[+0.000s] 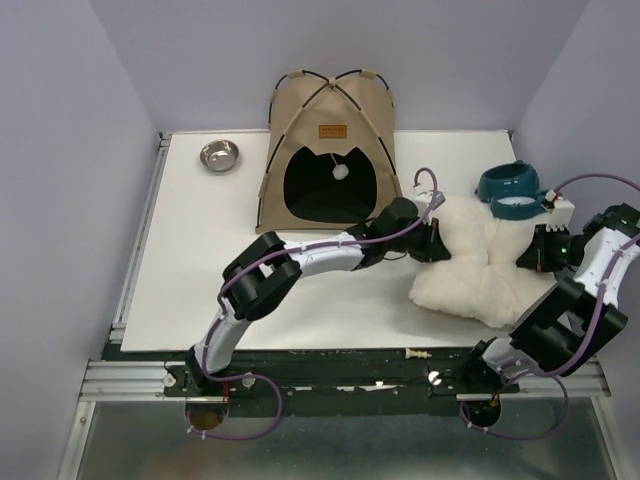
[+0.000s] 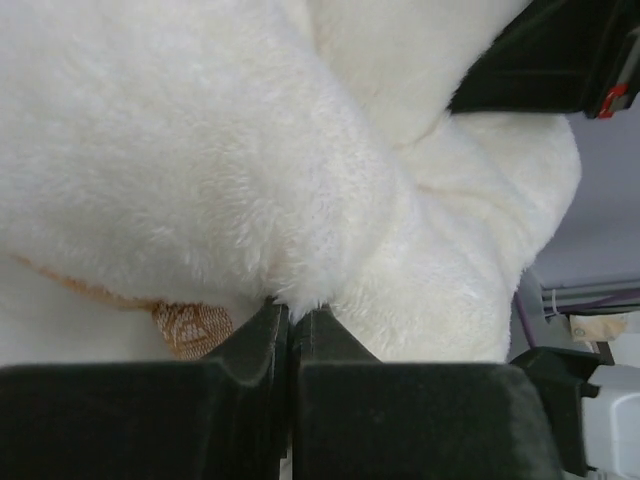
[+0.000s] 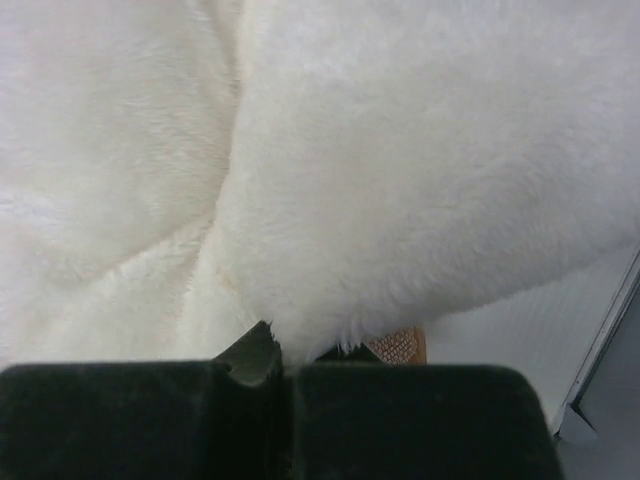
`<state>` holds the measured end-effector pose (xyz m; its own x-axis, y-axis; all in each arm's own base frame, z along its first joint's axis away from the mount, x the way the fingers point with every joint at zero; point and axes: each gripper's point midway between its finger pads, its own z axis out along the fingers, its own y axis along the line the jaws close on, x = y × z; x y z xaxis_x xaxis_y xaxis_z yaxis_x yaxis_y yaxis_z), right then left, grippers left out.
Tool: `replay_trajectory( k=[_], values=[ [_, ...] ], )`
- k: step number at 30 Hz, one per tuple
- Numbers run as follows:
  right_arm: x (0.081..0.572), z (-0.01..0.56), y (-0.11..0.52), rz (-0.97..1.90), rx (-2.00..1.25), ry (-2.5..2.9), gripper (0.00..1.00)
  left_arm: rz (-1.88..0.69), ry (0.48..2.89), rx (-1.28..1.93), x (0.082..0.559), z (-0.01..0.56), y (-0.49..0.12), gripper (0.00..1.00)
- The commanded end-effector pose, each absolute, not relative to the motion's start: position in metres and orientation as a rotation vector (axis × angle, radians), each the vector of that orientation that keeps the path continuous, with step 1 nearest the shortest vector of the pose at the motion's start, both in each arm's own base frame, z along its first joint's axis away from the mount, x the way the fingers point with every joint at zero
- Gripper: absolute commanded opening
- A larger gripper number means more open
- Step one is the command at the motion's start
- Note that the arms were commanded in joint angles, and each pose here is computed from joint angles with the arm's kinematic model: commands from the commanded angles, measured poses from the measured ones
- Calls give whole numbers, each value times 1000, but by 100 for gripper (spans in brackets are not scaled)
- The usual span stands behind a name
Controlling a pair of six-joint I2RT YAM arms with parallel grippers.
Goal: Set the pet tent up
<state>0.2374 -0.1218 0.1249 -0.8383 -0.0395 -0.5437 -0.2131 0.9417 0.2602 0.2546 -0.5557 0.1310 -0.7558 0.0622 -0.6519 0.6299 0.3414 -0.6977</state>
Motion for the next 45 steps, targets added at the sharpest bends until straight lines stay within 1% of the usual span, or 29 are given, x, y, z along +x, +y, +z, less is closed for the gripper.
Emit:
replay_trajectory(
  k=[1, 4, 7, 13, 16, 18, 24, 28, 30, 32, 34, 39, 42, 45],
  values=[
    [221, 171, -65, 597, -243, 2395, 1, -1479, 1823, 768, 232, 248, -569, 0],
    [208, 174, -63, 550, -240, 2431, 1, -1485, 1848, 819, 220, 253, -568, 0],
    [192, 159, -68, 516, -148, 2552, 1, -1509, 1897, 867, 206, 251, -565, 0],
    [158, 147, -50, 661, -78, 2704, 1, -1542, 2024, 1003, 165, 234, -529, 0],
    [147, 137, -41, 709, -61, 2751, 1, -1525, 2107, 1050, 149, 224, -505, 0],
    [138, 128, -35, 736, -57, 2795, 1, -1477, 2106, 1103, 145, 227, -494, 0],
    [107, 109, 1, 784, -301, 2890, 1, -1445, 1959, 1213, 144, 280, -486, 0],
    [106, 116, 12, 860, -327, 2880, 1, -1502, 1766, 1203, 145, 343, -487, 0],
    [108, 116, 15, 900, -333, 2867, 1, -1534, 1740, 1180, 146, 361, -492, 0],
    [109, 115, 19, 935, -359, 2867, 1, -1575, 1737, 1191, 140, 370, -494, 0],
    [114, 119, 26, 963, -417, 2838, 1, -1618, 1739, 1224, 132, 367, -492, 0],
    [131, 130, 59, 993, -732, 2749, 1, -1659, 1740, 1380, 101, 353, -476, 0],
    [143, 136, 78, 1029, -807, 2693, 1, -1640, 1661, 1428, 95, 362, -466, 0],
    [143, 144, 102, 1104, -931, 2601, 1, -1664, 1604, 1486, 86, 369, -449, 0]
  ],
)
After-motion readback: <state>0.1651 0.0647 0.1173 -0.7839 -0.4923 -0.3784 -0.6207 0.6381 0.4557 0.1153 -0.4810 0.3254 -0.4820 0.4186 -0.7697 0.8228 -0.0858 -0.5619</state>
